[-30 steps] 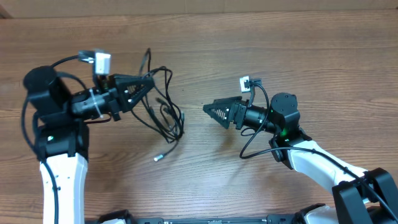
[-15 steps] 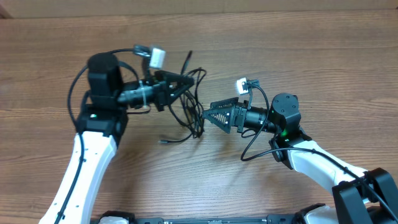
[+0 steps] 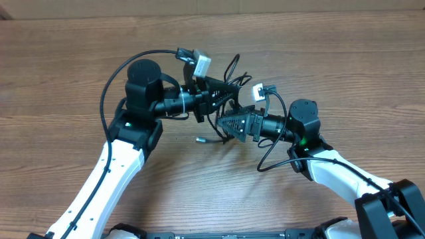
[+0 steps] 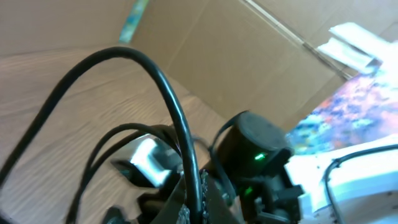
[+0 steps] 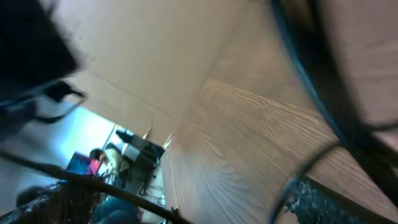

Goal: Untangle cables

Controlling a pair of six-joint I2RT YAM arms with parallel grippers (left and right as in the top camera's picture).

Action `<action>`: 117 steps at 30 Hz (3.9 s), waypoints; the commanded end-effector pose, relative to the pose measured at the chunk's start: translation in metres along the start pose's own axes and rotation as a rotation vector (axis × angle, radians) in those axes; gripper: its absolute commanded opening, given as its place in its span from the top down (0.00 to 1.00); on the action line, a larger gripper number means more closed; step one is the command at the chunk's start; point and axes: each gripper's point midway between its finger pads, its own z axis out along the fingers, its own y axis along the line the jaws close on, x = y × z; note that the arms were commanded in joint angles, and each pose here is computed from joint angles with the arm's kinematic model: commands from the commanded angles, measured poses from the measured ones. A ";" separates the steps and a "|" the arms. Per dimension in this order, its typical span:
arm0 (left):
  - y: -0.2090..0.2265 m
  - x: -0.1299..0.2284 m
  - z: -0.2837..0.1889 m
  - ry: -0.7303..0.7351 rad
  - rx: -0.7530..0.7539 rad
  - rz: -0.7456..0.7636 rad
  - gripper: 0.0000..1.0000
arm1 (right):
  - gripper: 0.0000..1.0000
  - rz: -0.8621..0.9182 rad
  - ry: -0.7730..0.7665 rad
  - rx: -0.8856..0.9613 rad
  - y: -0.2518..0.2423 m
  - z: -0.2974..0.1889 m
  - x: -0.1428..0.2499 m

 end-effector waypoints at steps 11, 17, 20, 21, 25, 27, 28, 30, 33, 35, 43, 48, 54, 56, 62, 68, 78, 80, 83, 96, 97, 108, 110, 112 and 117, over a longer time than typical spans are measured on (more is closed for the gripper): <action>-0.101 -0.024 -0.019 0.111 0.411 -0.186 0.96 | 0.00 0.117 -0.072 0.225 -0.048 -0.005 -0.002; -0.135 -0.040 -0.034 0.080 0.488 -0.153 0.96 | 0.00 0.173 -0.089 0.331 -0.070 -0.011 0.003; -0.152 -0.044 -0.043 0.056 0.526 -0.103 0.96 | 0.00 0.177 -0.089 0.339 -0.072 -0.012 0.004; -0.155 -0.046 -0.045 0.044 0.535 -0.093 0.96 | 0.00 0.177 -0.091 0.341 -0.072 -0.012 0.004; -0.162 -0.053 -0.049 0.005 0.553 -0.115 0.96 | 0.00 0.185 -0.101 0.368 -0.077 -0.014 0.004; -0.162 -0.056 -0.049 -0.010 0.554 -0.123 0.96 | 0.00 0.190 -0.105 0.383 -0.080 -0.015 0.004; -0.161 -0.058 -0.050 -0.018 0.554 -0.124 0.96 | 0.00 0.194 -0.105 0.391 -0.082 -0.016 0.005; -0.159 -0.061 -0.051 -0.036 0.549 -0.127 0.96 | 0.00 0.200 -0.106 0.404 -0.084 -0.017 0.006; -0.154 -0.066 -0.054 -0.061 0.532 -0.129 0.96 | 0.00 0.204 -0.106 0.412 -0.086 -0.018 0.006; -0.151 -0.068 -0.056 -0.068 0.521 -0.127 0.96 | 0.00 0.204 -0.106 0.412 -0.086 -0.018 0.006; -0.136 -0.077 -0.066 -0.108 0.472 -0.122 0.96 | 0.00 0.206 -0.114 0.426 -0.088 -0.019 0.006; -0.126 -0.083 -0.074 -0.134 0.440 -0.115 0.96 | 0.00 0.206 -0.120 0.436 -0.090 -0.020 0.005; -0.116 -0.089 -0.082 -0.162 0.405 -0.113 0.96 | 0.00 0.218 -0.134 0.482 -0.098 -0.024 0.006; -0.113 -0.091 -0.085 -0.172 0.393 -0.111 0.96 | 0.00 0.222 -0.136 0.492 -0.100 -0.025 0.006; -0.102 -0.097 -0.094 -0.201 0.355 -0.108 0.96 | 0.00 0.225 -0.143 0.511 -0.103 -0.027 0.006; -0.092 -0.102 -0.104 -0.232 0.314 -0.093 0.96 | 0.00 0.227 -0.159 0.543 -0.109 -0.030 0.005; -0.074 -0.110 -0.116 -0.270 0.253 -0.097 0.96 | 0.00 0.240 -0.179 0.610 -0.120 -0.037 0.006; -0.069 -0.111 -0.118 -0.278 0.236 -0.094 0.96 | 0.00 0.244 -0.181 0.625 -0.122 -0.039 0.007; -0.062 -0.112 -0.122 -0.287 0.215 -0.095 0.96 | 0.00 0.244 -0.185 0.630 -0.123 -0.040 0.007; -0.040 -0.122 -0.151 -0.352 0.120 -0.088 0.96 | 0.00 0.250 -0.192 0.665 -0.128 -0.044 0.008; -0.039 -0.123 -0.153 -0.357 0.115 -0.088 0.96 | 0.00 0.250 -0.193 0.666 -0.129 -0.044 0.008; -0.028 -0.127 -0.171 -0.393 0.064 -0.085 0.96 | 0.00 0.257 -0.193 0.684 -0.131 -0.046 0.010; -0.029 -0.127 -0.170 -0.388 0.064 -0.084 0.96 | 0.00 0.257 -0.193 0.684 -0.131 -0.046 0.009; -0.029 -0.126 -0.170 -0.387 0.064 -0.084 0.96 | 0.00 0.257 -0.193 0.683 -0.131 -0.046 0.009; -0.028 -0.127 -0.171 -0.387 0.062 -0.081 0.96 | 0.00 0.257 -0.193 0.684 -0.131 -0.046 0.010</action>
